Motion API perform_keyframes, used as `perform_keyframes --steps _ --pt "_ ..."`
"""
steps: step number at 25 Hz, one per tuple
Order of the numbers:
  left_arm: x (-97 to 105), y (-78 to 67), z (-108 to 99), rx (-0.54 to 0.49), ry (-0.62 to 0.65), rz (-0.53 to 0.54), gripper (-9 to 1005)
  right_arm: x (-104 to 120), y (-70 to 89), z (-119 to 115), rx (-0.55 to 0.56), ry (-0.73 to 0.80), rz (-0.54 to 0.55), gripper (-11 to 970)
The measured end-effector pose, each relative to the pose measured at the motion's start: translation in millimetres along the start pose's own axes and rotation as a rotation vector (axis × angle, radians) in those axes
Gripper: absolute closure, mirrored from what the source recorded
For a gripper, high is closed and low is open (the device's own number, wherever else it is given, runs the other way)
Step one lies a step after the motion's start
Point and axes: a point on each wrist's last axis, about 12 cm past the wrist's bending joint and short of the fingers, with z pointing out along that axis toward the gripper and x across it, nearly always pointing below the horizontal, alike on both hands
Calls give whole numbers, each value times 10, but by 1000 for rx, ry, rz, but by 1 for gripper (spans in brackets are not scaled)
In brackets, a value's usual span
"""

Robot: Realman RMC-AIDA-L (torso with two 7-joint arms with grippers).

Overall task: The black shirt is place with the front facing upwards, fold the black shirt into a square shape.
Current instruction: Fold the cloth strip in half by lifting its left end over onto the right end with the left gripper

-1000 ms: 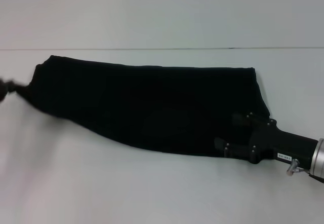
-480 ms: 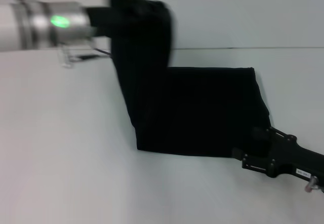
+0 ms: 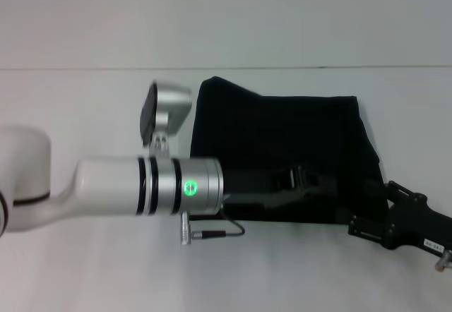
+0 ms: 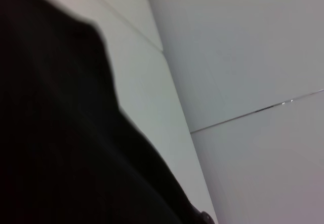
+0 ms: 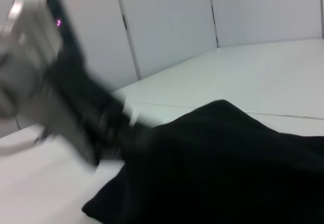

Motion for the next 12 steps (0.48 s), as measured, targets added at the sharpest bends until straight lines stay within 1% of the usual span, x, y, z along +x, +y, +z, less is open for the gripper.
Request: perform_keyframes --steps 1,3,7,8,9,12 --pt "52 41 -8 2 -14 -6 968 -7 -7 19 6 0 1 19" --pt "70 59 -38 13 -34 0 967 -29 -16 80 12 0 1 19" --pt "18 26 -91 40 -54 9 967 -87 -29 255 12 16 -3 19" --pt "7 19 -94 44 -57 12 967 -120 -43 348 15 32 -11 19" --pt "-3 9 -92 47 -58 15 967 -120 -43 348 15 32 -11 18" --pt "-13 -21 -79 60 -56 26 967 -175 -68 463 28 45 -21 18"
